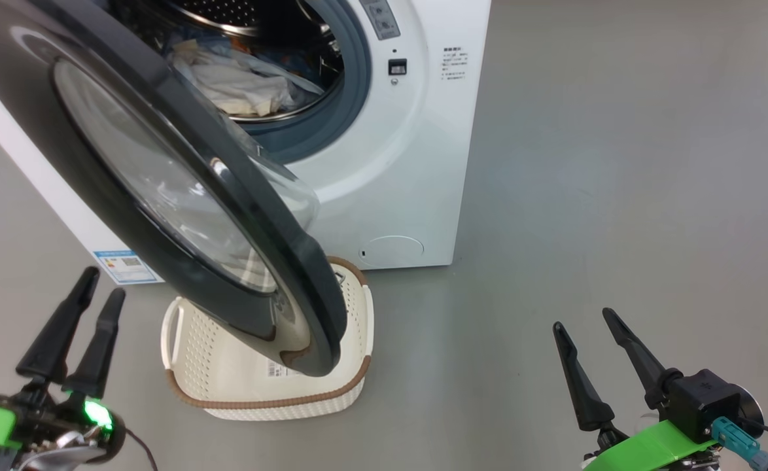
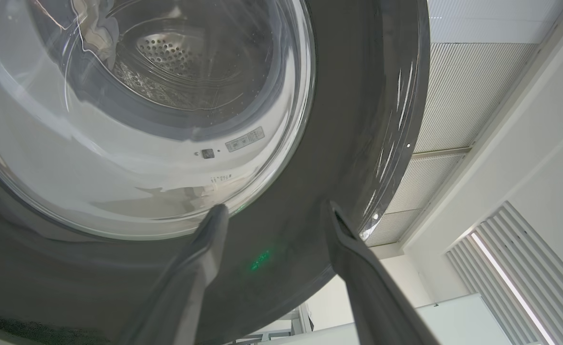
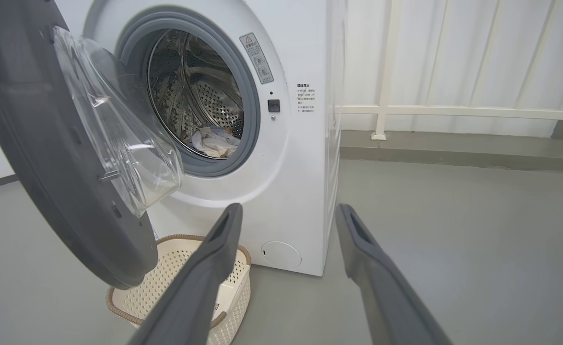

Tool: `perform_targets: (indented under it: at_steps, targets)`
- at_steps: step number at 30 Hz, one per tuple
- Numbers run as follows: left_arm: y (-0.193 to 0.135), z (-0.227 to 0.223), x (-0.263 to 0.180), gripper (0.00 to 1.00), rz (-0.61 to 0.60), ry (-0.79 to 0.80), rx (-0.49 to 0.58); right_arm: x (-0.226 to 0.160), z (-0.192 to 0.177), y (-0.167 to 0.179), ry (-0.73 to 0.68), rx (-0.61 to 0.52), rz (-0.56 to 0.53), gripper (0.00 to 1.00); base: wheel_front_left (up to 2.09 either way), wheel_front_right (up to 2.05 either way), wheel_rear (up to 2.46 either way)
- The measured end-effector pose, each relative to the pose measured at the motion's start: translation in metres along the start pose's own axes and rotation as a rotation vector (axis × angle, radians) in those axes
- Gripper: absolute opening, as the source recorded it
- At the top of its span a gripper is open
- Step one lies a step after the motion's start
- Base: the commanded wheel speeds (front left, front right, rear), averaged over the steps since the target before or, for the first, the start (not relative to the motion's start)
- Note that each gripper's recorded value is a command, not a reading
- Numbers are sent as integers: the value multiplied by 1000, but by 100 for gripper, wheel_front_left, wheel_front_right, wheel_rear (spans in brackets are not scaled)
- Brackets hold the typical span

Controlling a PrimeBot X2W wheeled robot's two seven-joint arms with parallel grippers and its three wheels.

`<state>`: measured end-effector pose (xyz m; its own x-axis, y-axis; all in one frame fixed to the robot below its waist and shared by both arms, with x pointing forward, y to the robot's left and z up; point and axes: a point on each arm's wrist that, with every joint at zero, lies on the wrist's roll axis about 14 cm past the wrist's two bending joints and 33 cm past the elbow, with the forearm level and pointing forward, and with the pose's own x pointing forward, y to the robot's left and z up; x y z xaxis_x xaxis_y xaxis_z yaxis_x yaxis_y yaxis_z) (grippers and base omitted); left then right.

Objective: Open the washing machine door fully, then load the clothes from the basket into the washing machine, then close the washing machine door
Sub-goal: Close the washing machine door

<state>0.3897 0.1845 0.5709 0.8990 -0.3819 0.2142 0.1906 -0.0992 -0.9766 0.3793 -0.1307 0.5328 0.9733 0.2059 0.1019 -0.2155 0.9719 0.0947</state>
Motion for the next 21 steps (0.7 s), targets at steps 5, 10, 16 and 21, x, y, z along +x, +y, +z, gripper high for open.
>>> perform_targets:
  at_steps: [5,10,16,21]
  targets:
    - [-9,7,-12,100,2,-84,83,0,4,3,-13,-1,10,100,0,0,0]
    - [-26,17,-17,100,39,-201,339,-4,2,3,-5,0,7,100,0,0,0]
    - [-31,24,-30,100,145,-351,800,-4,4,5,-7,-1,12,100,0,0,0]
    - [-23,27,-50,100,275,-399,1196,-7,7,7,-9,-2,15,100,0,0,0]
